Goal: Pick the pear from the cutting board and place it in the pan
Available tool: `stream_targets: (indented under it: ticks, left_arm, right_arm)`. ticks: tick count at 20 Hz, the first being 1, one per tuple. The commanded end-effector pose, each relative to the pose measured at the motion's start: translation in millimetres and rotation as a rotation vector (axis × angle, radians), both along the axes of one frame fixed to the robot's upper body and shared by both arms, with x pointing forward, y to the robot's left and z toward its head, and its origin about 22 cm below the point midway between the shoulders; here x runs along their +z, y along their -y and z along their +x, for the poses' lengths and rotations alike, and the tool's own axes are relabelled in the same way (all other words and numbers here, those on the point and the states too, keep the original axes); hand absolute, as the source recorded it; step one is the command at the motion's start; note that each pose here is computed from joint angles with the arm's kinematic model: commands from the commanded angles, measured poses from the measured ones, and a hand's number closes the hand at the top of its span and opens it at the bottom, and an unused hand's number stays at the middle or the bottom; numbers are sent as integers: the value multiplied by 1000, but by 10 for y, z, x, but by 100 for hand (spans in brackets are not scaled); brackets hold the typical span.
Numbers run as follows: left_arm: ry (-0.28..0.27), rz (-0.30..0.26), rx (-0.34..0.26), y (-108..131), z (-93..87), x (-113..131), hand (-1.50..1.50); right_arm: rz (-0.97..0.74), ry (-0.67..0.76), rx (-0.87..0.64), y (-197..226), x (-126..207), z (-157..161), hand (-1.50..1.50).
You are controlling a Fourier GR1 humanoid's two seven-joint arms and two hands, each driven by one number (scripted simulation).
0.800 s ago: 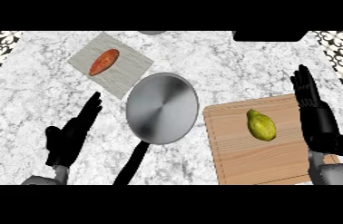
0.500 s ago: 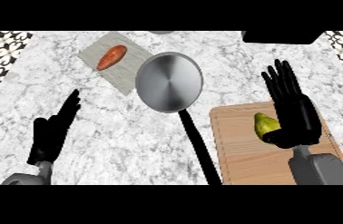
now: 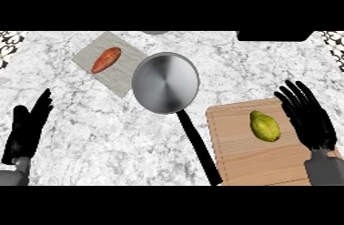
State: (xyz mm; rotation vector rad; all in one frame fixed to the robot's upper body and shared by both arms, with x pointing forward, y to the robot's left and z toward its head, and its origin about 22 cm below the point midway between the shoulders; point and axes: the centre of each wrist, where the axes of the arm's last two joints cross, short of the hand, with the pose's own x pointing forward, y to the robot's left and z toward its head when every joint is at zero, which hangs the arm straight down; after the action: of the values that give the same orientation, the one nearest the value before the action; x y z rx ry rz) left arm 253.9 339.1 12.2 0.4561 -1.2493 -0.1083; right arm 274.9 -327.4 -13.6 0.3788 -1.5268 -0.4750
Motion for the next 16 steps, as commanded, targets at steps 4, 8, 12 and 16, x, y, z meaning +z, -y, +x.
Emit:
stream_targets:
  ticks: [4,8,12,16]
  left_arm:
    - [-34,22,39,46,236,25,0]
    - [-27,11,16,-15,173,-15,0]
    - [-13,33,-1,-157,132,68,0]
    - [-14,21,-8,29,268,28,0]
  right_arm:
    - [20,64,162,1004,54,-7,-150]
    - [-190,25,275,1195,398,247,-150]
    - [-441,-10,453,1406,876,339,-150]
    - [-641,-28,640,1270,1197,586,-150]
